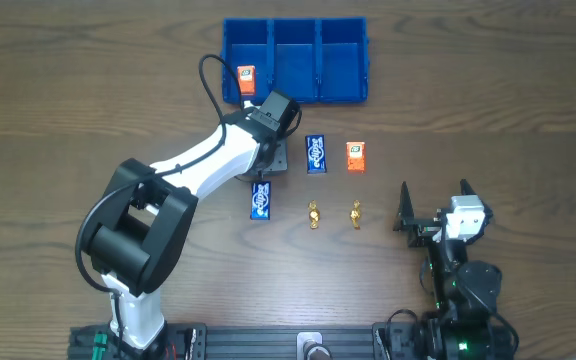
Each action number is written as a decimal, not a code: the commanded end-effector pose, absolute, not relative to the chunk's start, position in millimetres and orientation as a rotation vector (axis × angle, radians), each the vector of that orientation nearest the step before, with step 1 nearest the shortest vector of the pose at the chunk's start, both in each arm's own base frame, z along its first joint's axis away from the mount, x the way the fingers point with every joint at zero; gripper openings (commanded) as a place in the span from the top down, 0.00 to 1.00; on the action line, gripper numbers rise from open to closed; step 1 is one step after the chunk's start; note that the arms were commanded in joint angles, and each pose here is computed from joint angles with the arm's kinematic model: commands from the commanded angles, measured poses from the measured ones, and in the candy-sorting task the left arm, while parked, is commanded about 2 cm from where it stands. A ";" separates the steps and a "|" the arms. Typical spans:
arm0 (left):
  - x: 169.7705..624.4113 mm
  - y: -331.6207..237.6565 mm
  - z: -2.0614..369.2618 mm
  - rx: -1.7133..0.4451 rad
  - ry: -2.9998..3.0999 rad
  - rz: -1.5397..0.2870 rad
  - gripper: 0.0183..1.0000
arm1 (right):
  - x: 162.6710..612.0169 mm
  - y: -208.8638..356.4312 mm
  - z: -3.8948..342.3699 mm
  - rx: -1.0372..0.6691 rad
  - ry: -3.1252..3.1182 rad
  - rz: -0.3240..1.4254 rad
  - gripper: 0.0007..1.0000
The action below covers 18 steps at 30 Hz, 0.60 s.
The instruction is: Sort Candies Into Trays
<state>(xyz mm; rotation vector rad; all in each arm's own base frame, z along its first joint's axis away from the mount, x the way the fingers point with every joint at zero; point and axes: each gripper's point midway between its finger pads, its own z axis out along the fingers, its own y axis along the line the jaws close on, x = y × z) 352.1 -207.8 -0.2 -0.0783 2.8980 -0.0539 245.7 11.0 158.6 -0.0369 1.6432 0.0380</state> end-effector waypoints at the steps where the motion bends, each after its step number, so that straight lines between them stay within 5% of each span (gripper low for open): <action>1: 359.8 -212.7 16.3 -0.098 2.865 -0.116 0.76 | 245.5 12.9 156.3 -0.058 1.648 0.031 0.00; 10: 423.4 -206.4 250.1 -0.048 2.372 -0.144 0.76 | 245.5 12.9 156.4 -0.058 1.647 0.031 0.00; 14: 459.6 -195.5 278.6 -0.042 2.369 -0.094 0.76 | 245.5 12.9 156.4 -0.058 1.647 0.031 0.00; 18: 495.8 -184.8 244.5 -0.058 2.484 -0.083 0.77 | 245.5 12.9 156.3 -0.058 1.648 0.031 0.00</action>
